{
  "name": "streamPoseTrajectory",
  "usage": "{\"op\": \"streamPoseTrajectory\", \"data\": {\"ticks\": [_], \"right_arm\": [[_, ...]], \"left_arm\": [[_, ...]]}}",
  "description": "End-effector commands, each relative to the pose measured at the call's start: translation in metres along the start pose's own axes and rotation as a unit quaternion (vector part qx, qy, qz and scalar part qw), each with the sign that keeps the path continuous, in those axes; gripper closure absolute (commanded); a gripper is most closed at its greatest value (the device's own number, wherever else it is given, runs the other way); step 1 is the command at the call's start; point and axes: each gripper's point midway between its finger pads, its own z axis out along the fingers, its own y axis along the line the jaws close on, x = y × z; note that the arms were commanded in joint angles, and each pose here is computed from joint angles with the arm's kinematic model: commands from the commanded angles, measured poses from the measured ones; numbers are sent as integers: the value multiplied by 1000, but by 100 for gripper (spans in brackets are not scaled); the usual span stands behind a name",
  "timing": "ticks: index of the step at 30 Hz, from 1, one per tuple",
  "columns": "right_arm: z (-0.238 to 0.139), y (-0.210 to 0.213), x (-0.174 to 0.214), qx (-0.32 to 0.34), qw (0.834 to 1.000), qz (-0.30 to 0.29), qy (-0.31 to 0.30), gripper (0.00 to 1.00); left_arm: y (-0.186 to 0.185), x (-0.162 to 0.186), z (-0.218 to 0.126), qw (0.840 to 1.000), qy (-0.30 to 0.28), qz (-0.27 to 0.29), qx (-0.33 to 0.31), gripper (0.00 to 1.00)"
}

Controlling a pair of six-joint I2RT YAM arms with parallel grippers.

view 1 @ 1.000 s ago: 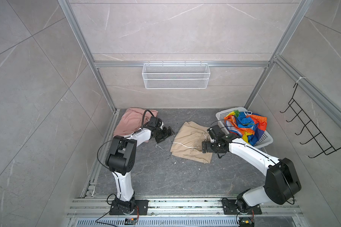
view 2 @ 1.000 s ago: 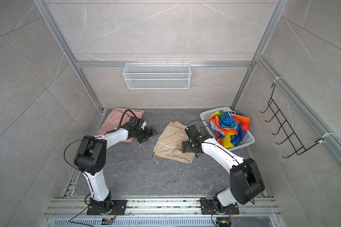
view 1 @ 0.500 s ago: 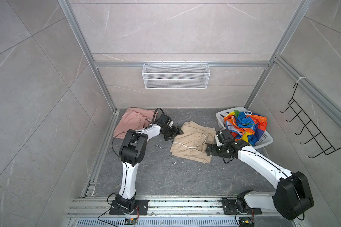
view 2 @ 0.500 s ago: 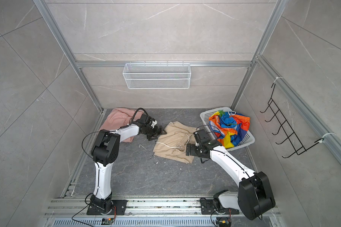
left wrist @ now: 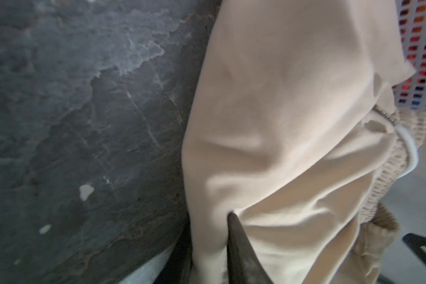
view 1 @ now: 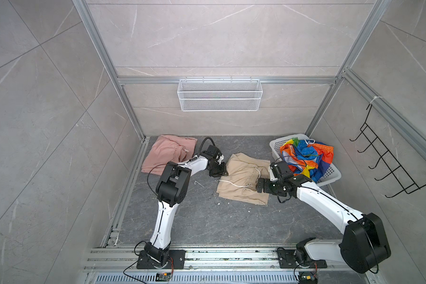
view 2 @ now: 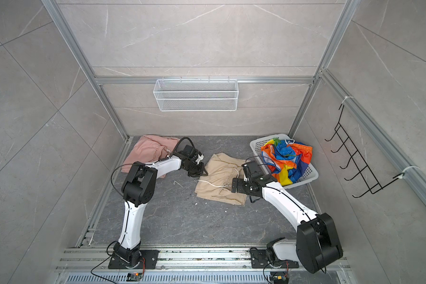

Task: Fold and stack the shorts

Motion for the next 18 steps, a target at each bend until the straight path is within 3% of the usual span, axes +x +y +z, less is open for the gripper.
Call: {"op": "streamPoseTrajectory", "data": {"ticks": [1,6,9,12,14,16,18], "right_arm": [[6,1,2,-8,1000,12,4,1],[9,8,-4,-20,1000,17,5,0],[10,17,-10,-41,999,22,0,0],[10,33,-17,-75,997,26,-6,1],[10,43,-22,-87,996,23,-7,0],[8,53,-25,-92,996,14,-8,0],[7,65,-27,-97,995,0,-10,0]], "left_arm": [[7,0,-10,999,15,10,-41,97],[10,-20,-84,982,-8,71,-175,100],[25,-32,-136,950,-20,118,-290,100],[45,-44,-180,898,-16,167,-408,100],[61,-53,-205,850,-13,201,-487,100],[73,-61,-224,805,-11,224,-549,100],[76,-70,-239,773,-22,241,-586,100]]}}
